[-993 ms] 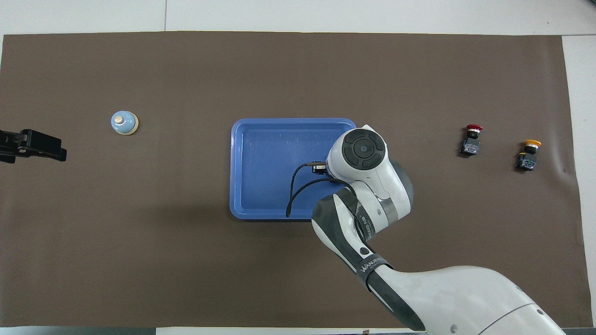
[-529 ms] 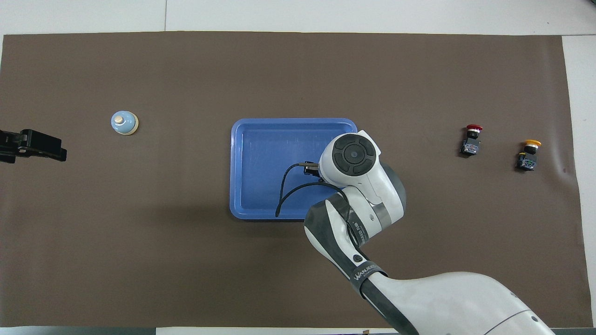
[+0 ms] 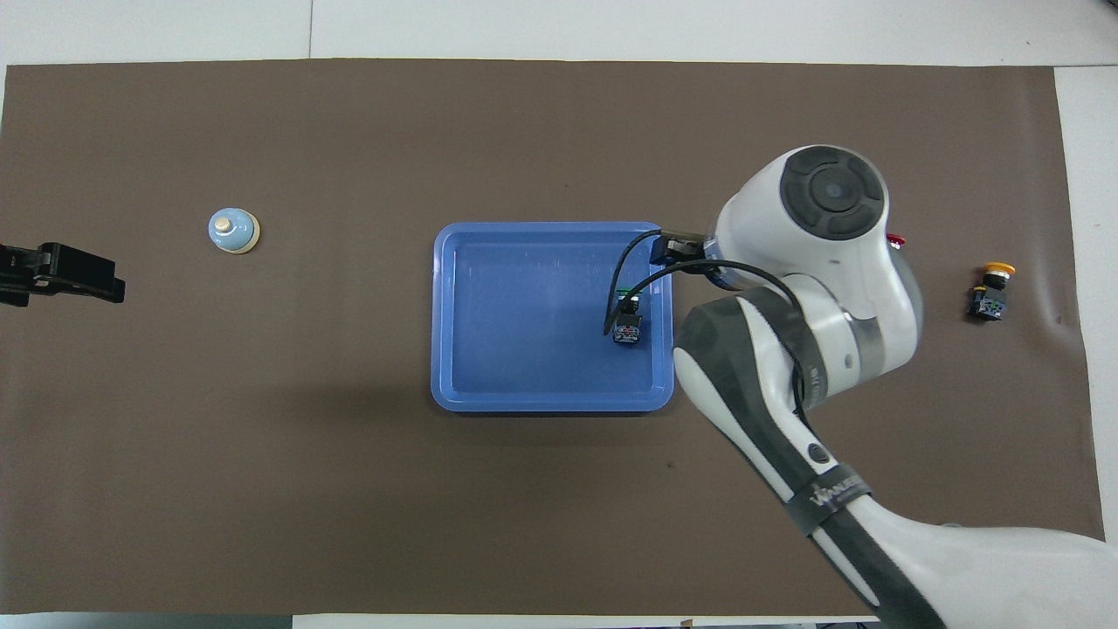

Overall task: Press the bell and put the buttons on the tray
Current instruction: 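Move the right gripper back and grasp the red-capped button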

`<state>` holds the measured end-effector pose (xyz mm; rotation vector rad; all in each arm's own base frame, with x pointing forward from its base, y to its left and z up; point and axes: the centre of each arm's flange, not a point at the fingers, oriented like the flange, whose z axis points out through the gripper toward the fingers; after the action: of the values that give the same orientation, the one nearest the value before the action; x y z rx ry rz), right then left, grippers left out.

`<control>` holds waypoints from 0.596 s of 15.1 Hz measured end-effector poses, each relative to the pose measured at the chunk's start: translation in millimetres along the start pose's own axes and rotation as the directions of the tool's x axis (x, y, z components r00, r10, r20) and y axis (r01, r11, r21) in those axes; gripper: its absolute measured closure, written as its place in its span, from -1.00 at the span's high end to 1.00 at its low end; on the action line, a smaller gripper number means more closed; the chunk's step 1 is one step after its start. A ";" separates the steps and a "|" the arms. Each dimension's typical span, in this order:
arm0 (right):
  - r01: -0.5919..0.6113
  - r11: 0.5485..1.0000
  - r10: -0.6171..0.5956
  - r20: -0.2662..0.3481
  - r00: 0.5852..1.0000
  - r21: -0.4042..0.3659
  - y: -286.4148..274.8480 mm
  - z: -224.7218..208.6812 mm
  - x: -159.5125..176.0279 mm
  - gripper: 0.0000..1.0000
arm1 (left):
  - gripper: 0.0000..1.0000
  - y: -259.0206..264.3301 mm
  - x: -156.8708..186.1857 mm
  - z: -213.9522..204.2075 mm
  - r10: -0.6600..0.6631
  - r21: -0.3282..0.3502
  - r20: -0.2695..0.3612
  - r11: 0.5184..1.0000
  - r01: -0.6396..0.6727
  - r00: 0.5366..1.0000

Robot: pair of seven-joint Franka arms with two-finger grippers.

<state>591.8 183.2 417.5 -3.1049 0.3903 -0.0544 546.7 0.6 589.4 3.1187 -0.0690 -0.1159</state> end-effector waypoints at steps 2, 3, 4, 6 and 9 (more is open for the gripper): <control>0.008 1.000 -0.008 -0.004 1.000 -0.013 48.0 1.7 26.4 1.00 | 1.00 0.0 0.0 0.0 0.000 0.000 0.000 1.000 0.000 1.000; 0.010 1.000 -0.010 0.000 1.000 -0.018 71.5 4.3 37.2 1.00 | 1.00 0.0 0.0 0.0 0.000 0.000 0.000 1.000 0.000 1.000; 0.011 1.000 -0.010 0.004 1.000 -0.022 91.8 6.9 45.5 1.00 | 1.00 0.0 0.0 0.0 0.000 0.000 0.000 1.000 0.000 1.000; 0.006 0.999 -0.006 -0.002 1.000 -0.031 126.9 15.0 58.1 1.00 | 1.00 0.0 0.0 0.0 0.000 0.000 0.000 1.000 0.000 1.000; 0.001 0.999 -0.001 -0.006 1.000 -0.038 177.2 36.1 67.6 1.00 | 1.00 0.0 0.0 0.0 0.000 0.000 0.000 1.000 0.000 1.000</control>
<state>614.7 -5.0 380.8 -3.1430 0.3948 -0.0570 546.7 0.6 589.4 3.1187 -0.0690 -0.1159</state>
